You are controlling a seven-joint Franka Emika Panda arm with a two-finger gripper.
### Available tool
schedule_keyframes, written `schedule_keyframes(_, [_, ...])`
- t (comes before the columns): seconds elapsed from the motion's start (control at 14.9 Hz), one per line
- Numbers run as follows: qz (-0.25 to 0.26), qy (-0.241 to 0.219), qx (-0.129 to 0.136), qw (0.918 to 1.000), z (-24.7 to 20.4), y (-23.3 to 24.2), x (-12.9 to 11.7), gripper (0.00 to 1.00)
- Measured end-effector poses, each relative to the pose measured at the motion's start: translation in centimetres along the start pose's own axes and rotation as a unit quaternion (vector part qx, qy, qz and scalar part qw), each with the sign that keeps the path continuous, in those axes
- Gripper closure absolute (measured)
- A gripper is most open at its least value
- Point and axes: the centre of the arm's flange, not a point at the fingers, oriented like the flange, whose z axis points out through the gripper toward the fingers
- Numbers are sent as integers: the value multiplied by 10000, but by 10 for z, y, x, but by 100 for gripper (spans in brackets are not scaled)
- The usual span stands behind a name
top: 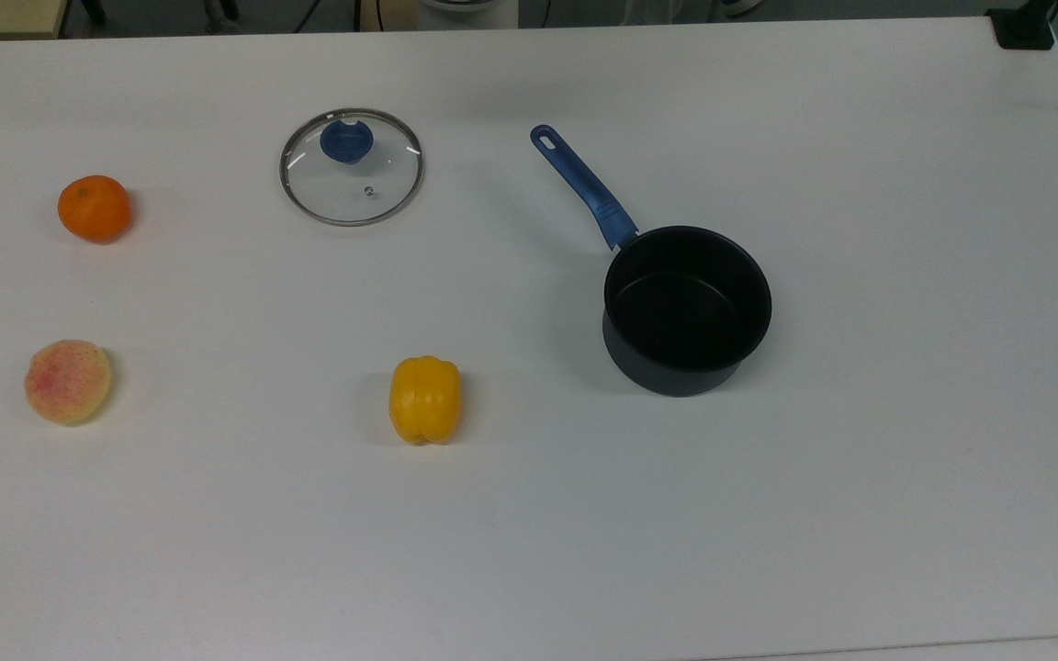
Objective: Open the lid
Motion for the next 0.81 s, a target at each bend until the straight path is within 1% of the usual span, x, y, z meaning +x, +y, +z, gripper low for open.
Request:
schedule_keyframes(0.13, [141, 44, 55, 9999, -5, -19, -2, 0])
schedule_keyframes(0.27, [102, 40, 80, 9999, -5, -35, -2, 0])
schedule_keyframes(0.4, [54, 82, 96, 9999, -6, -40, -1, 0])
schedule_keyframes(0.6, [-243, 359, 101, 9990, -7, -42, 8, 0])
schedule_keyframes(0.81, [-634, 746, 82, 9952, -5, -40, 25, 0])
